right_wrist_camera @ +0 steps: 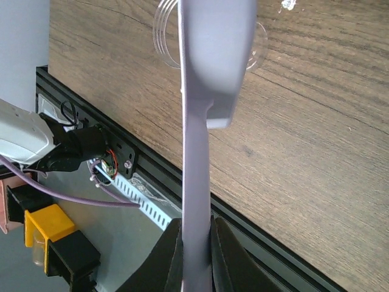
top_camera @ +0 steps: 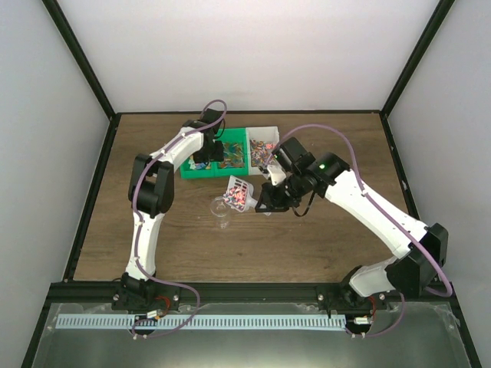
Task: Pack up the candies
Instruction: Place the fake candies in the packing bottle.
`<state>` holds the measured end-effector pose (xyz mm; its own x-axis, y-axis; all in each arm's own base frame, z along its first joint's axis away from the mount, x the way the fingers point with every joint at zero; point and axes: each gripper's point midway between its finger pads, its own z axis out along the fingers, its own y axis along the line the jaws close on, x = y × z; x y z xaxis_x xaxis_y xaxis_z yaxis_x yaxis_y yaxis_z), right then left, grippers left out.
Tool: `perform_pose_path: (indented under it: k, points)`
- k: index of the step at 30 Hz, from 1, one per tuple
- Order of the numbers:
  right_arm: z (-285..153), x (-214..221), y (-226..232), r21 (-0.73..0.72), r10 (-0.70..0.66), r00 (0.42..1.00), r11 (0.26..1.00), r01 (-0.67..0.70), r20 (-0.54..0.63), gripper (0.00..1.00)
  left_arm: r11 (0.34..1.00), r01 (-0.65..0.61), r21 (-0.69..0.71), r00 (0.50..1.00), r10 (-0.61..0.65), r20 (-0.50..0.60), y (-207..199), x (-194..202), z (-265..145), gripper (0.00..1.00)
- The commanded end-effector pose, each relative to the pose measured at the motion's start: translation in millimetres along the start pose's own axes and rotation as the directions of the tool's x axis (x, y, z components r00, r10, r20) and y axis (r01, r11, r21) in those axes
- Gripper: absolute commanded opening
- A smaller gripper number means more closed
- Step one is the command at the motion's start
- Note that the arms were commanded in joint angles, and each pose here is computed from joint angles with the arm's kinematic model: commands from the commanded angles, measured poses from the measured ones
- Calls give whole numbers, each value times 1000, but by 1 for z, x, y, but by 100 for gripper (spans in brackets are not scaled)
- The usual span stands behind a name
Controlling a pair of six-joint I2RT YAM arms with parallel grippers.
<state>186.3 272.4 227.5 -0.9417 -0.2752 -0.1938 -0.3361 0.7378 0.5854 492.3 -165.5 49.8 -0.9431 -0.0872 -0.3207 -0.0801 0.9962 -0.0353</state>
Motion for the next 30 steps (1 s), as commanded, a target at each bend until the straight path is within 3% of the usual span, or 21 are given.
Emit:
perform_pose_path:
  k: [1, 6, 30]
  points:
    - [-9, -7, 11, 28, -25, 1000, 999, 25, 13, 1, 1000, -1, -1, 1000, 1, -5, 2, -2, 2, 59]
    - [6, -2, 13, 68, -43, 998, 997, 45, -41, 1, 1000, -1, 5, 1000, 1, -10, 1, -1, 3, 59]
    - [-3, -10, 16, 96, -61, 998, 993, 63, -26, 1, 1000, 10, 24, 1000, -9, -25, 5, 2, 8, 59]
